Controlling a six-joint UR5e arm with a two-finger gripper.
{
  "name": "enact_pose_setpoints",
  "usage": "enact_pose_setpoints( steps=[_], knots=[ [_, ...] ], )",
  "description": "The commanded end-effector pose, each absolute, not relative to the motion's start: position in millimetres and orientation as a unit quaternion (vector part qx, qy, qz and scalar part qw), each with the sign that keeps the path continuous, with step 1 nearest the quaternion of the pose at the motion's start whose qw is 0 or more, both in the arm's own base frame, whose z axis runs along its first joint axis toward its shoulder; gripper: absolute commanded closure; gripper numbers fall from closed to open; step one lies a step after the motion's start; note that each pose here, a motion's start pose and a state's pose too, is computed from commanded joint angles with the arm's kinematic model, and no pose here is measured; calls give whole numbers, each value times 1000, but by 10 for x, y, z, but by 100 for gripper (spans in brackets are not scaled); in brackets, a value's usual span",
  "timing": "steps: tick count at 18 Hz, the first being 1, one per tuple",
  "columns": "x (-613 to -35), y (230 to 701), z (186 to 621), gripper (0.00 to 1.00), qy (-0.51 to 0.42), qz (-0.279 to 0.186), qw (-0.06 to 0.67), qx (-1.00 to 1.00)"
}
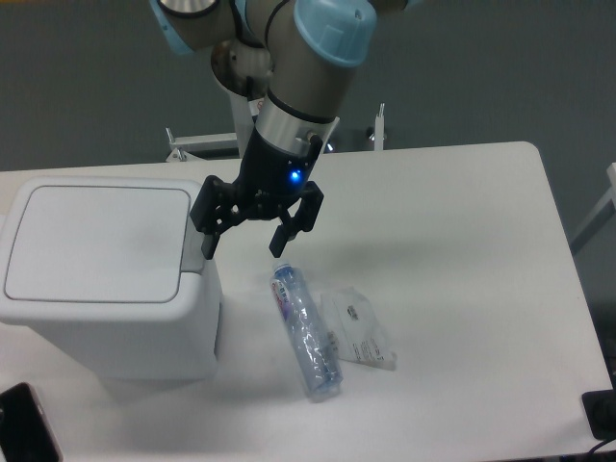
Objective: Open the trash can
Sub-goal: 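Press the gripper finger down on the lid's hinge edge, then push down on the lid edge to flip the lid open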
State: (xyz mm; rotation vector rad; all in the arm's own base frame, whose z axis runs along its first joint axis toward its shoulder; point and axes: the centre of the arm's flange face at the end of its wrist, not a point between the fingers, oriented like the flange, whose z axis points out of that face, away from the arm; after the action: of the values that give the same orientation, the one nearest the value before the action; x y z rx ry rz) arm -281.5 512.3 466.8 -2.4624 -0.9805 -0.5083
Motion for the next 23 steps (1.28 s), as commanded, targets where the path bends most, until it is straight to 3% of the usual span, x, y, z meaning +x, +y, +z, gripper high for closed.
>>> enact_pose_setpoints(
  steps=[23],
  knots=[
    [-2784,5138,4598,0,-353,-185,214,-892]
  ],
)
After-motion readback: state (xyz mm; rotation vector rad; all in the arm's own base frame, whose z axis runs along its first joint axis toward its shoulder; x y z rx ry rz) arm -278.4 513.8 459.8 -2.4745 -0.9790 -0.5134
